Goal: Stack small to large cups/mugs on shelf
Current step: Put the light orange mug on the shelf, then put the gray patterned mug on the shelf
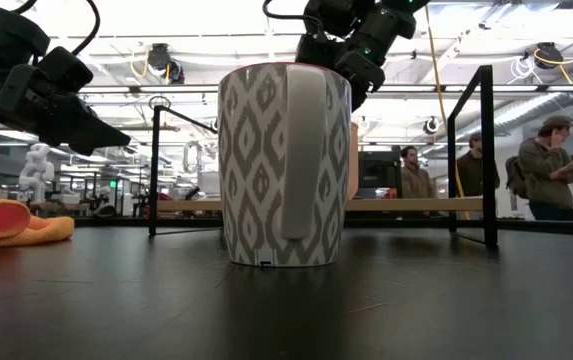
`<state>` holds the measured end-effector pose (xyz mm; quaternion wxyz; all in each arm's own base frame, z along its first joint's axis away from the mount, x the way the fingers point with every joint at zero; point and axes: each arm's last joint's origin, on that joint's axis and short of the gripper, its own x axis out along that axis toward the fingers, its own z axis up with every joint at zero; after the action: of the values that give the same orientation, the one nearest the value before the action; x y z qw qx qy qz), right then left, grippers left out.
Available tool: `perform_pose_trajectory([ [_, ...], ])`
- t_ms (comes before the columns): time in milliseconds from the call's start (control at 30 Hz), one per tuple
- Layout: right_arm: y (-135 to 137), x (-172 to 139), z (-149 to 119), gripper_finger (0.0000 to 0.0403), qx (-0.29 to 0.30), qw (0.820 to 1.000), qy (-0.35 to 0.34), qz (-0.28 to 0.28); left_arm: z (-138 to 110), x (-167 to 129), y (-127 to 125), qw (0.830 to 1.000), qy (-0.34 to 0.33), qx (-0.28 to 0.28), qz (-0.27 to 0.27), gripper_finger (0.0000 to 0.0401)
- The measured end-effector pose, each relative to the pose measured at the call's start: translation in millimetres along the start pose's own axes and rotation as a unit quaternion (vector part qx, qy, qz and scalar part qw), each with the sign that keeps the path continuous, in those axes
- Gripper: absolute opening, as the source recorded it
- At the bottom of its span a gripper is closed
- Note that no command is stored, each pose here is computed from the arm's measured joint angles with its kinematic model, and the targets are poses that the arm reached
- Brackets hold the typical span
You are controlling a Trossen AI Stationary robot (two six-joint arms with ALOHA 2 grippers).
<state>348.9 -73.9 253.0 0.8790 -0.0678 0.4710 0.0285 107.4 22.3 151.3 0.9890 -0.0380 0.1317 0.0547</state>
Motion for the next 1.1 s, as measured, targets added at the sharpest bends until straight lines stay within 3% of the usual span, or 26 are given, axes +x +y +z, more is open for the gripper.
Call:
perform_pose_trajectory([
  [533, 0.4, -1.2, 0.0, 0.0122, 0.02, 1.0, 0.0, 0.0, -0.2, 0.1, 0.0, 1.0, 0.0, 0.0, 0.0, 0.0017],
  [767, 2.3, -16.3, 1.6, 0.0125, 0.026, 1.0, -0.014, -0.004, -0.2, 0.1, 0.0, 1.0, 0.0, 0.001, 0.0, 0.0017],
  [1100, 6.4, -63.5, 5.3, 0.0109, 0.041, 0.996, -0.074, -0.02, -0.2, 0.1, 0.0, 1.0, 0.0, 0.0, 0.0, 0.0017],
])
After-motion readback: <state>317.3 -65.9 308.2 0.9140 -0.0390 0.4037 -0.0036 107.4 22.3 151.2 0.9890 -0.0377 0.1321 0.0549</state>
